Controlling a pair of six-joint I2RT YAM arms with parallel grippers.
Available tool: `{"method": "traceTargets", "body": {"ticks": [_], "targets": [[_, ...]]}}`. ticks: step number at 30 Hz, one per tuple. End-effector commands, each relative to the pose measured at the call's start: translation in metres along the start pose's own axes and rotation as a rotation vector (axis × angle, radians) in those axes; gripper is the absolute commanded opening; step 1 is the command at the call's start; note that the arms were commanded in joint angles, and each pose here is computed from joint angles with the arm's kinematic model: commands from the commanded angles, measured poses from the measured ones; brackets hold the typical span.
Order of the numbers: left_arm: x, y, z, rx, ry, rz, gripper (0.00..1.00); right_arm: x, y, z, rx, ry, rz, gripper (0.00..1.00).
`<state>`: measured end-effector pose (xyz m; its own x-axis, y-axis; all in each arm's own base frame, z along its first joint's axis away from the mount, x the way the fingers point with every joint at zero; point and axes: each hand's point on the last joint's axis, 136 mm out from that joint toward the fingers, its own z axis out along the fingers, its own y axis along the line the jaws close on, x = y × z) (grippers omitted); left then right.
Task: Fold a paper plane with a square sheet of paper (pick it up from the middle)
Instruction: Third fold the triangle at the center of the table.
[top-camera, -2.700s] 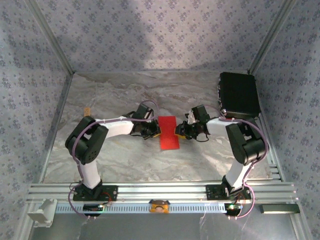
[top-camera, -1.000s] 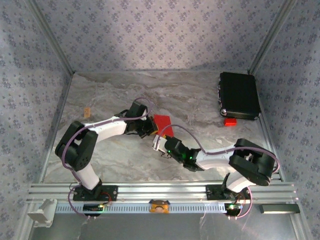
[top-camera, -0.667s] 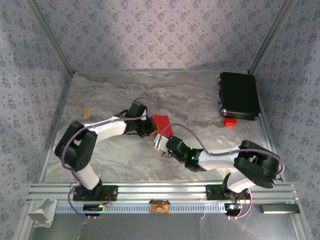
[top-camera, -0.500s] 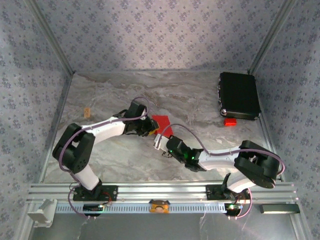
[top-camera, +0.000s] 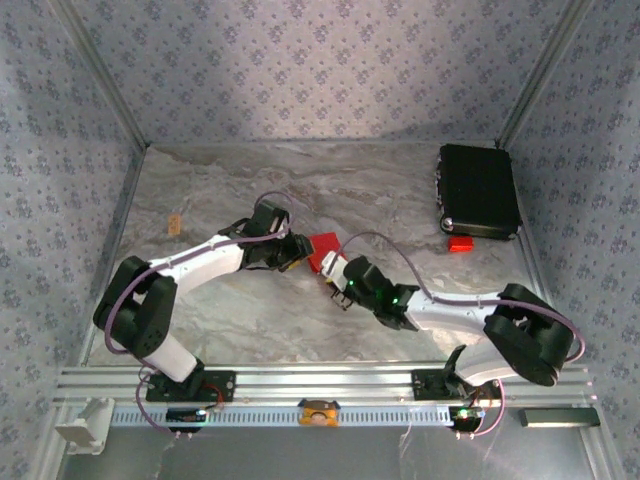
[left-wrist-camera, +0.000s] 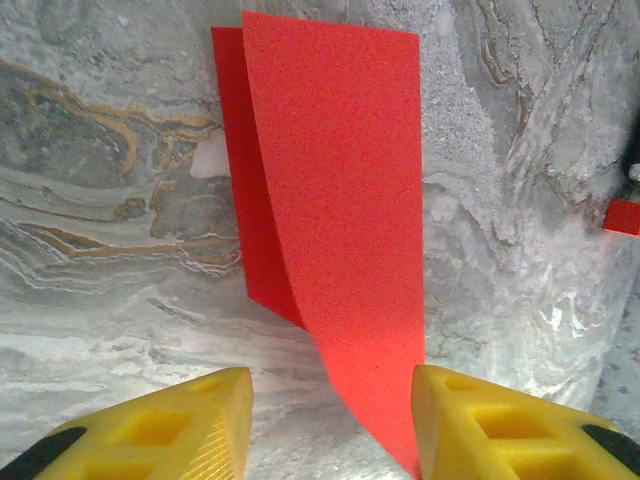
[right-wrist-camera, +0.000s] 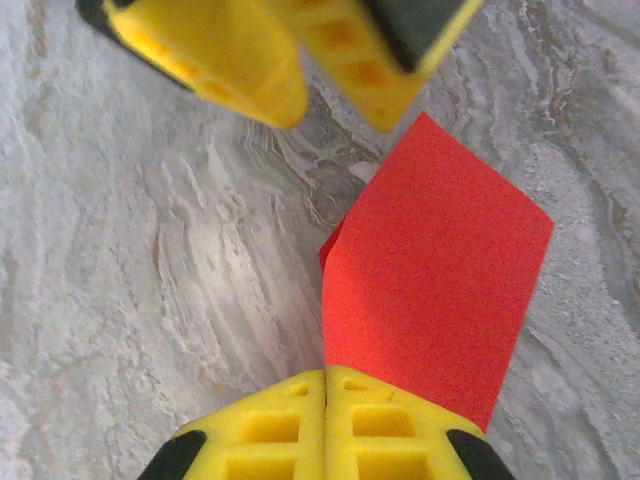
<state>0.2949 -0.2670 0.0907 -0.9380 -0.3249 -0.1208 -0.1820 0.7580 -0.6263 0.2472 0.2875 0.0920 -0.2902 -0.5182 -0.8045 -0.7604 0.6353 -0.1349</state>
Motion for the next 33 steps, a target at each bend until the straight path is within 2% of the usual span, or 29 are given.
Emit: {"method": "traceTargets", "body": {"ticks": [1, 5, 11, 21, 28, 33], "targets": [[-0.011, -0.009, -0.014, 0.008, -0.045, 0.039, 0.41, -0.008, 0.008, -0.007, -0.162, 0.044, 0.253, 0.00], [-0.015, -0.014, -0.016, 0.015, -0.051, 0.066, 0.31, -0.006, 0.006, -0.006, -0.230, 0.124, 0.379, 0.00], [-0.020, -0.019, -0.016, 0.020, -0.047, 0.095, 0.31, -0.006, 0.008, -0.002, -0.301, 0.190, 0.493, 0.00], [-0.027, -0.030, 0.002, 0.032, 0.028, 0.137, 0.28, -0.012, 0.024, -0.002, -0.390, 0.201, 0.523, 0.00], [-0.029, -0.042, 0.032, 0.048, 0.135, 0.181, 0.24, -0.020, 0.030, -0.001, -0.425, 0.174, 0.529, 0.00], [-0.021, -0.036, 0.053, 0.038, 0.202, 0.176, 0.22, -0.015, 0.030, 0.004, -0.408, 0.174, 0.519, 0.00]]}}
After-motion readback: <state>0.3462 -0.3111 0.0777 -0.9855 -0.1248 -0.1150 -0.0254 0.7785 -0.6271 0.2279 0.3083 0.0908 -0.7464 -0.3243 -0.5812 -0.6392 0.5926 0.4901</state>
